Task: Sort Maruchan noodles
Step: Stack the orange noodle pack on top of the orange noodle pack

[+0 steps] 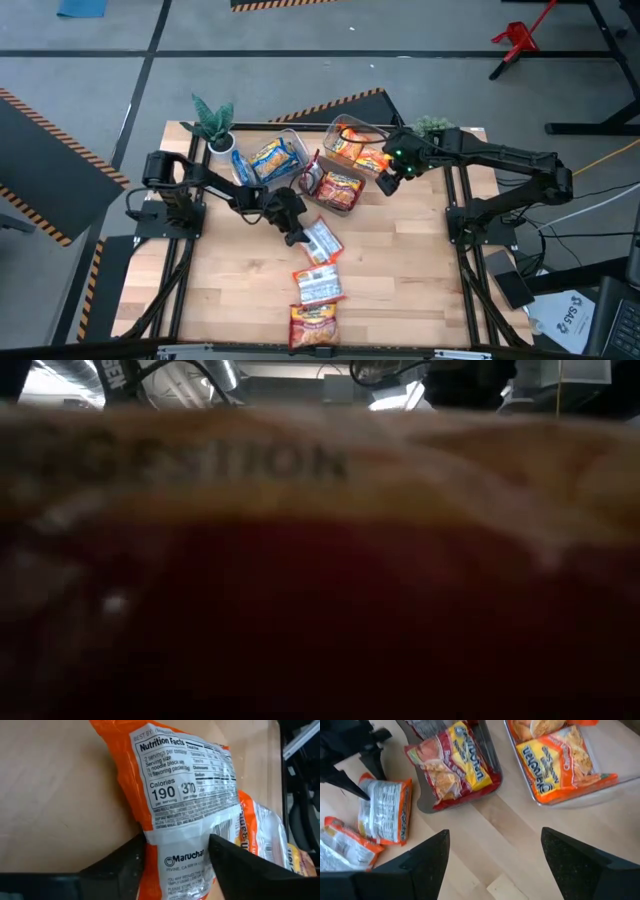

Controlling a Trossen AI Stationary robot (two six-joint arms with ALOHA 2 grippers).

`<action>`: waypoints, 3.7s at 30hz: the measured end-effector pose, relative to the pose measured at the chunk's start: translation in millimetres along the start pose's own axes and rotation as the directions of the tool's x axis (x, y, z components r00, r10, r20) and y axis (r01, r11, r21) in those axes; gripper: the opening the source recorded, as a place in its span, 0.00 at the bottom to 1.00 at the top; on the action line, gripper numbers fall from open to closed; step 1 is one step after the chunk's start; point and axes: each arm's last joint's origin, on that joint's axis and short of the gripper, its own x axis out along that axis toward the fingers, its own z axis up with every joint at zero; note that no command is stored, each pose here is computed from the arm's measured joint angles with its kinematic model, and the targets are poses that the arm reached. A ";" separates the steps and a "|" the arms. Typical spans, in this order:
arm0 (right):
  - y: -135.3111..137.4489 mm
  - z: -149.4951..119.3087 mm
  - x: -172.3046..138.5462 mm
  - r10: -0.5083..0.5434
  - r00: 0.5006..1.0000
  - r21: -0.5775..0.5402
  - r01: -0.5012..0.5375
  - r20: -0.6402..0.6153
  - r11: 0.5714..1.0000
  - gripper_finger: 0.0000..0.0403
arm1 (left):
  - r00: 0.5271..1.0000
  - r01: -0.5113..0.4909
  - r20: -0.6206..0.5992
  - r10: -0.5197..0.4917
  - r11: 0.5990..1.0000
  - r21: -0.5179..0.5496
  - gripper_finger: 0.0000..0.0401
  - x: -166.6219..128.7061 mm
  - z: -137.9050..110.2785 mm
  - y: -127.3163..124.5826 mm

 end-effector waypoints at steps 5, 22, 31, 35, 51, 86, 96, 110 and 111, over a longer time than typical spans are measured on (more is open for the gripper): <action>0.6 0.9 0.0 0.006 1.000 0.000 -0.006 0.010 1.000 0.74 | 1.000 0.009 -0.004 -0.009 1.000 -0.013 0.33 -1.4 1.8 2.2; 8.2 7.3 -6.6 0.181 0.982 -0.012 -0.180 0.059 0.984 0.74 | 0.985 0.152 0.093 -0.147 0.987 -0.051 0.02 -24.2 32.6 -13.9; 11.7 10.5 -35.7 0.356 0.911 -0.063 -0.351 0.206 0.934 0.74 | 0.938 0.212 0.267 -0.222 0.975 0.066 0.02 -75.8 53.1 -43.8; 10.1 10.2 -44.3 0.351 0.898 -0.035 -0.355 0.265 0.934 0.74 | 0.887 0.153 0.413 -0.207 0.975 0.161 0.02 -104.1 57.3 -59.9; 57.0 20.2 -48.8 0.333 0.742 -0.197 -0.268 0.582 0.943 0.74 | 0.446 -0.192 0.895 -0.018 0.974 0.116 0.02 -180.8 65.5 -88.7; 38.1 20.0 -92.3 0.366 0.589 -0.257 -0.262 0.721 0.930 0.74 | 0.251 -0.957 0.922 0.295 0.218 0.191 0.03 -178.5 88.3 -78.0; 24.6 7.0 -108.7 0.322 0.595 -0.209 -0.252 0.737 0.945 0.74 | 0.219 -0.878 0.879 0.424 -0.307 0.367 0.04 -141.6 158.1 -74.1; 21.8 2.7 -102.2 0.289 0.659 -0.191 -0.218 0.694 0.957 0.74 | 0.222 -0.684 0.830 0.511 -0.526 0.506 0.02 -57.9 215.3 -14.5; 21.8 2.7 -102.2 0.289 0.660 -0.191 -0.218 0.694 0.957 0.74 | 0.223 -0.668 0.824 0.522 -0.534 0.519 0.02 -53.3 217.2 -8.7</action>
